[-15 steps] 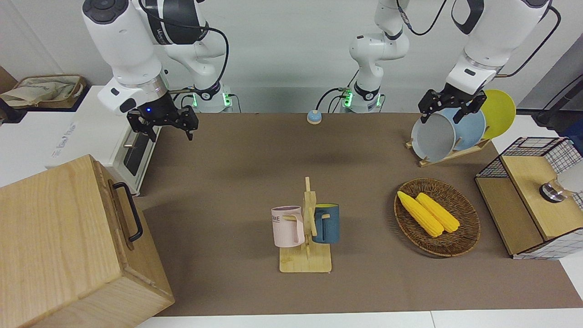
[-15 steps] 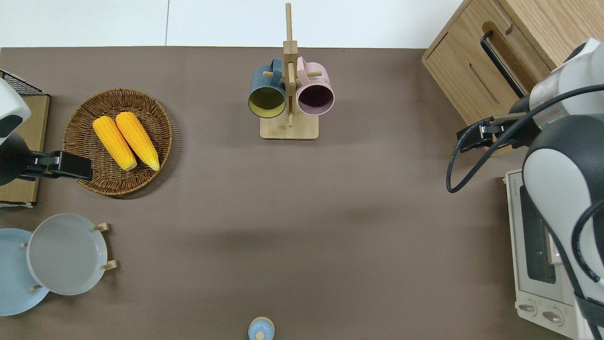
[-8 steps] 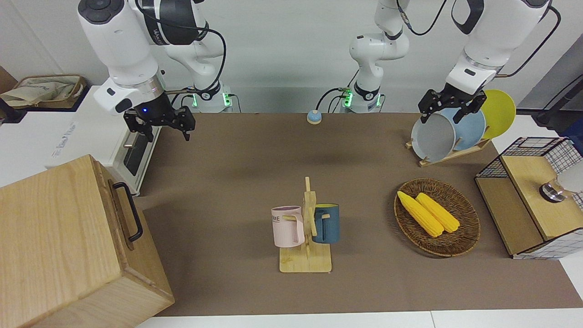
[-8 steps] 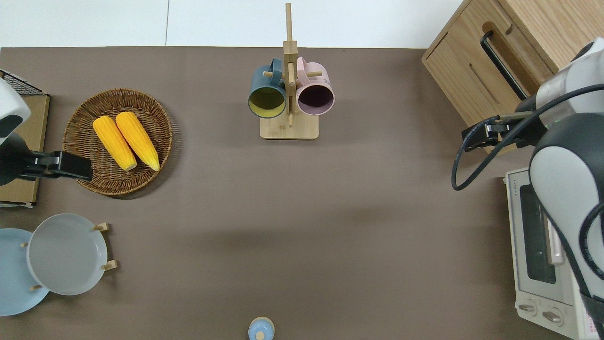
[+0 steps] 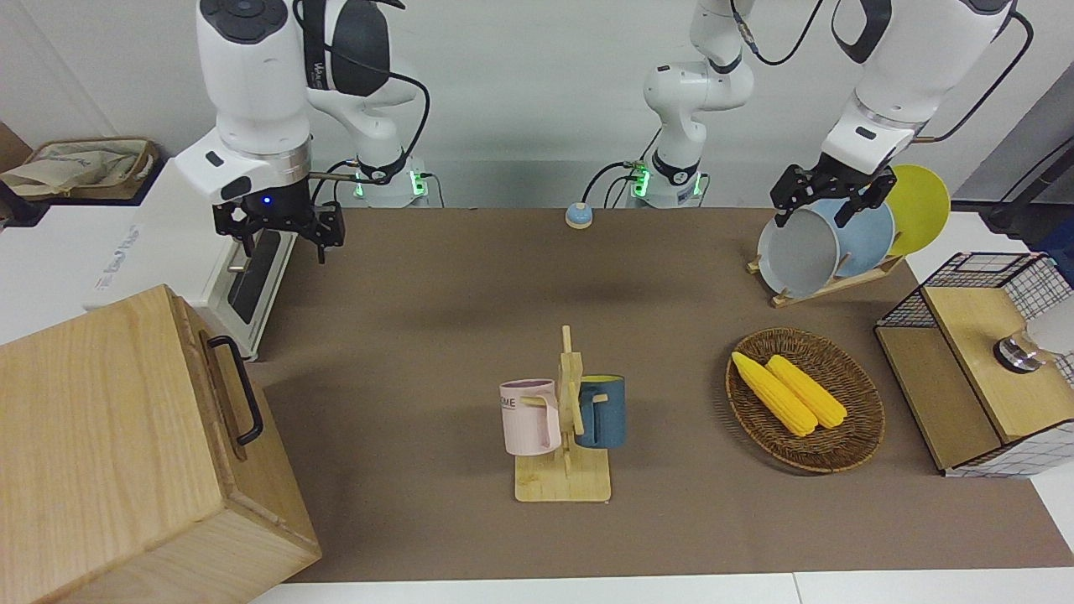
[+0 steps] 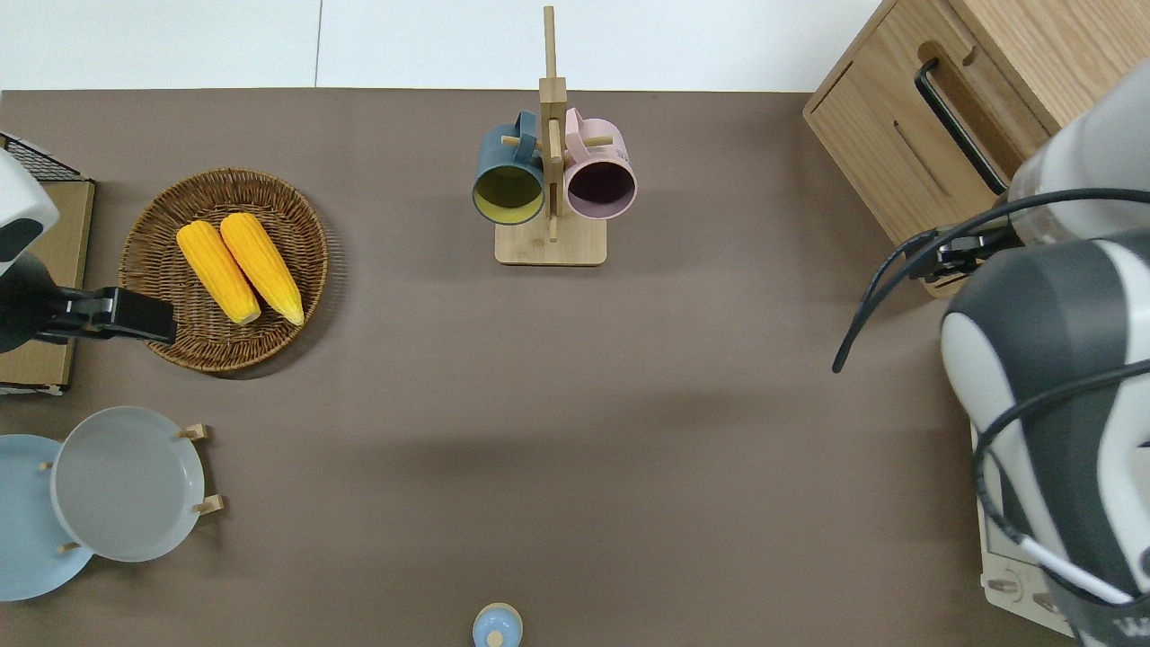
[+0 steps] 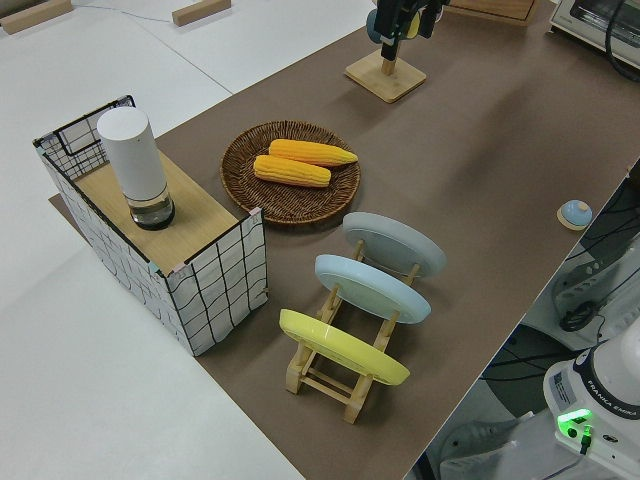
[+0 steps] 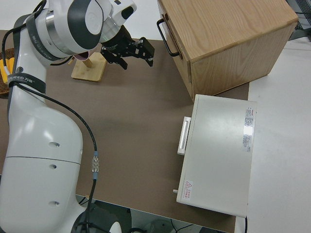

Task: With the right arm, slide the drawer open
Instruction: 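Reach the right gripper to the drawer's black bar handle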

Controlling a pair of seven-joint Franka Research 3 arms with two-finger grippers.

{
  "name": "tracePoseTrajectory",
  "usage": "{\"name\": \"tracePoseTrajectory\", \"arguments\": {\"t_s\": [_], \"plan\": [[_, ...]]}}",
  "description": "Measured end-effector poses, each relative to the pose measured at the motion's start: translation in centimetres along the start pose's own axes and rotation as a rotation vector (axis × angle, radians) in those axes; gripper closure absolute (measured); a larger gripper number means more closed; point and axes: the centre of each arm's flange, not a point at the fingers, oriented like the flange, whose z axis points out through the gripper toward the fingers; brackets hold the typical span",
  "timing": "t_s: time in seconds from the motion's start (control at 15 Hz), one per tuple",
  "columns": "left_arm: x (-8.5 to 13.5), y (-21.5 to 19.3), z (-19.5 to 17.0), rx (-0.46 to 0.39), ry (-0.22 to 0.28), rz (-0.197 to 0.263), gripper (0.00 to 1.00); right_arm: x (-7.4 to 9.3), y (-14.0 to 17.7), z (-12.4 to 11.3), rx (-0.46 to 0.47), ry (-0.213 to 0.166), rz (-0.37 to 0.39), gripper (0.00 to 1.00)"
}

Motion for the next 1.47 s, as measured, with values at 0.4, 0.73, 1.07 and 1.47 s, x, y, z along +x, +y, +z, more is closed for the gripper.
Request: {"name": "tracePoseTrajectory", "arguments": {"t_s": [0.4,0.73,1.07,1.47], "plan": [[0.0,0.0,0.0,0.0,0.0,0.0,0.0,0.3,-3.2,-2.1,-0.214,0.093,-0.067,0.01],[0.0,0.0,0.0,0.0,0.0,0.0,0.0,1.3,-8.4,-1.8,-0.396,0.212,-0.124,0.01],[0.0,0.0,0.0,0.0,0.0,0.0,0.0,3.1,-12.6,3.3,-0.604,0.279,-0.215,0.01],[0.0,0.0,0.0,0.0,0.0,0.0,0.0,5.0,-14.4,10.3,-0.903,0.299,-0.365,0.01]]}}
